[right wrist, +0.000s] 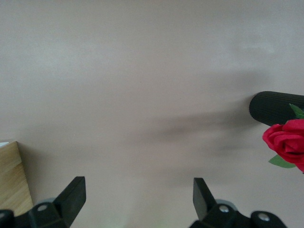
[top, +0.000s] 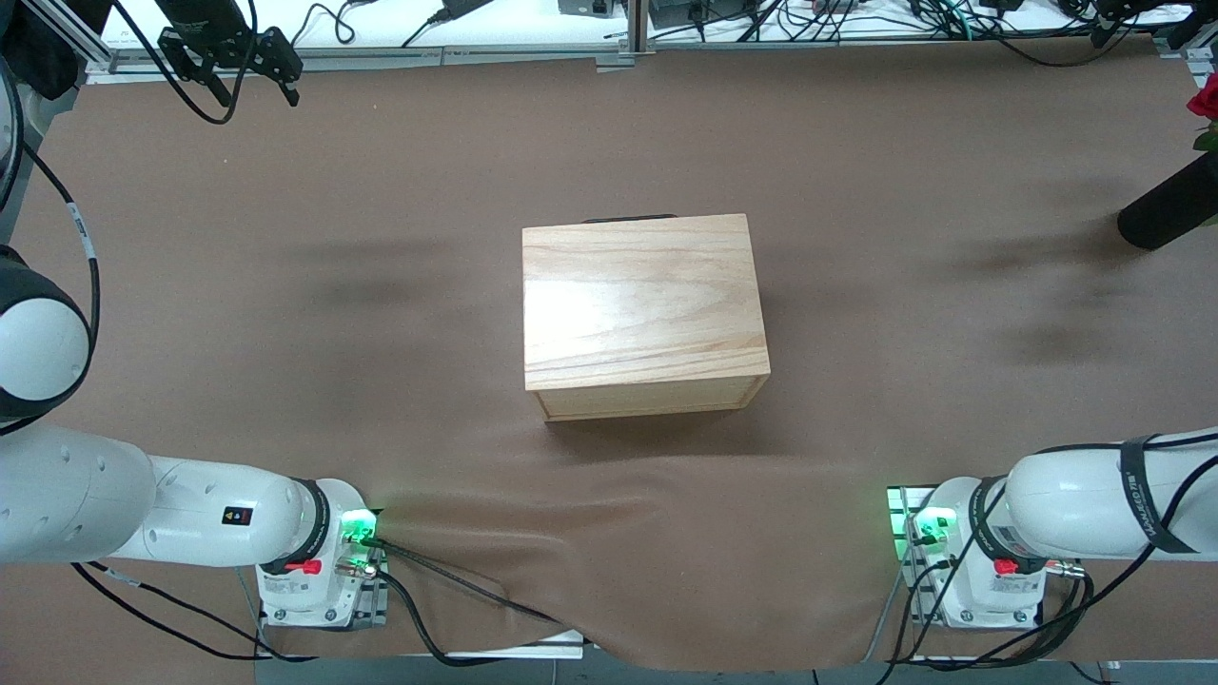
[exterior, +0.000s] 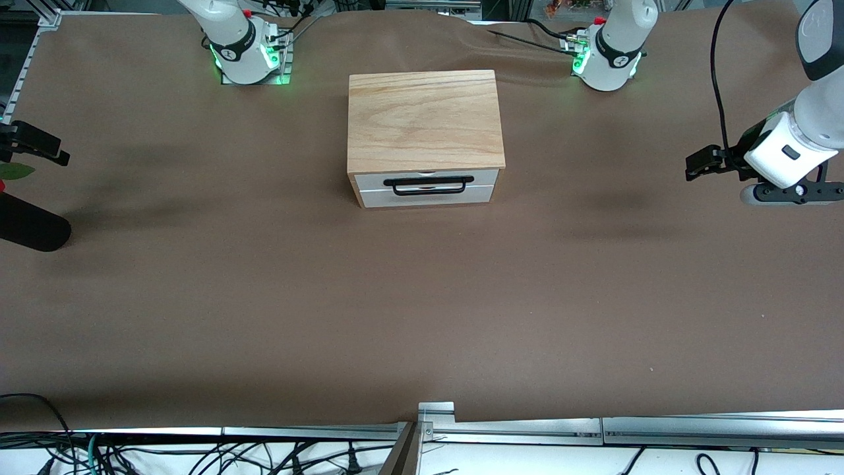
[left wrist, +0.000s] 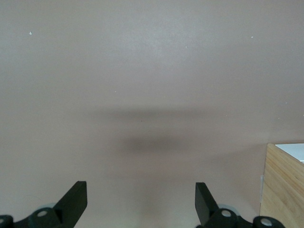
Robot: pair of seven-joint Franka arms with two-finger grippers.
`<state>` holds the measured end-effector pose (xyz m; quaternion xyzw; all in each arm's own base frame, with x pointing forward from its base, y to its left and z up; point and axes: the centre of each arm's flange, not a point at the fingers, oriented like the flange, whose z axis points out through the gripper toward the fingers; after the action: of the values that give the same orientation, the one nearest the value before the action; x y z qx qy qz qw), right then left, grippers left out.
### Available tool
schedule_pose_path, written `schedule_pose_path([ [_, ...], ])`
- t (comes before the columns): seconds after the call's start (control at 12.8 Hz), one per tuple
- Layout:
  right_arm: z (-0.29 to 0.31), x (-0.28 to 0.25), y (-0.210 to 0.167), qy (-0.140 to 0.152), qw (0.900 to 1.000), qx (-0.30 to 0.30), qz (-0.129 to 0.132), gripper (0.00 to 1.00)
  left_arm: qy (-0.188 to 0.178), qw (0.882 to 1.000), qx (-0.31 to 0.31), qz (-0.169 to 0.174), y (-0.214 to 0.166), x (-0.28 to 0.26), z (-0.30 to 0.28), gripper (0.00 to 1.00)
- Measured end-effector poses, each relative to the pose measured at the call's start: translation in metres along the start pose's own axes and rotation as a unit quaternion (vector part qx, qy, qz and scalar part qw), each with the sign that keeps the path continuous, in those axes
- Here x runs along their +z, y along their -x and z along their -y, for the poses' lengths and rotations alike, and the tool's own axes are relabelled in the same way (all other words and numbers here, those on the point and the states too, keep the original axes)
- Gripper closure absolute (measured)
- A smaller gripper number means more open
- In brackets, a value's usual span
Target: Pull top drawer with both arms simultaneously
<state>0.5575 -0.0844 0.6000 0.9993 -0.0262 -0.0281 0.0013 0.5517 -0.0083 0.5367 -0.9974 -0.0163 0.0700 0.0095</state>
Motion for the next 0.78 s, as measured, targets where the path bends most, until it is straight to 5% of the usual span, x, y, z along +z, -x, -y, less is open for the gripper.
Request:
schedule_pose_path([
  [0.78,-0.0017,-0.0014,0.0000,0.000,1.000,-0.013,-0.002,0.00,0.000,1.000,-0.001,0.000,0.0000,0.0000,0.0000,0.00],
])
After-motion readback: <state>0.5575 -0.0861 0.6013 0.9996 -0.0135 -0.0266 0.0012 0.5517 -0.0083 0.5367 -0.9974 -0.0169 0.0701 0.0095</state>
